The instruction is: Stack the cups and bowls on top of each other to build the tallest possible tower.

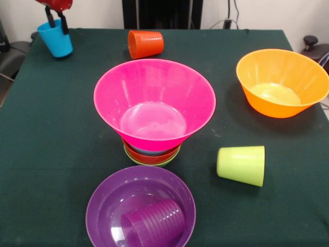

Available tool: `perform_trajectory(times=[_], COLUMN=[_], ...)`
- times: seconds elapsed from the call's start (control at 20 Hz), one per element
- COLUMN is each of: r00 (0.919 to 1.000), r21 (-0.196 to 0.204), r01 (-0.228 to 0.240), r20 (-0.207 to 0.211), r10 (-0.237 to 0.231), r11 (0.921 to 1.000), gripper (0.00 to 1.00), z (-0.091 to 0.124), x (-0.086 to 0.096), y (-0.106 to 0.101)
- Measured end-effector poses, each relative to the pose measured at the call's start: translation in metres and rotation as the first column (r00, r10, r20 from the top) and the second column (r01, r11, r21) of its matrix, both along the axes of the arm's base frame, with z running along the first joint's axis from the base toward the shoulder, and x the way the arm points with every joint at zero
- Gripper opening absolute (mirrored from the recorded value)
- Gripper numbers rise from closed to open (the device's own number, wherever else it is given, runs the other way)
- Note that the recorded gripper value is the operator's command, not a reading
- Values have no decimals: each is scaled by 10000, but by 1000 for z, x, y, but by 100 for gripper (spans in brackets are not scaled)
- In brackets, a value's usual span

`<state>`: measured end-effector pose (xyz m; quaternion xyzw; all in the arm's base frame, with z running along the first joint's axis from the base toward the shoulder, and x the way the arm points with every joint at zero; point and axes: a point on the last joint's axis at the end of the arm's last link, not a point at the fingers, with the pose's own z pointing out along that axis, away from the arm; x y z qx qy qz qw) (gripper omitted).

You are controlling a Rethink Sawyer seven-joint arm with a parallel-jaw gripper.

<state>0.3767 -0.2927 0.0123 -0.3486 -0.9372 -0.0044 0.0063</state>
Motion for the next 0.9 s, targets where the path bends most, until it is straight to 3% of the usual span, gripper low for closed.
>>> perform_trajectory(times=[0.2, 0.25, 0.9], r00=[10000, 10000, 10000], r21=[4, 7, 12], r01=[-5, -8, -22], r20=[4, 10, 22], r10=[5, 8, 22], r11=[10000, 10000, 10000], gripper=[100, 0, 0], z=[0, 0, 0], x=[0, 1, 1], y=[0, 0, 1])
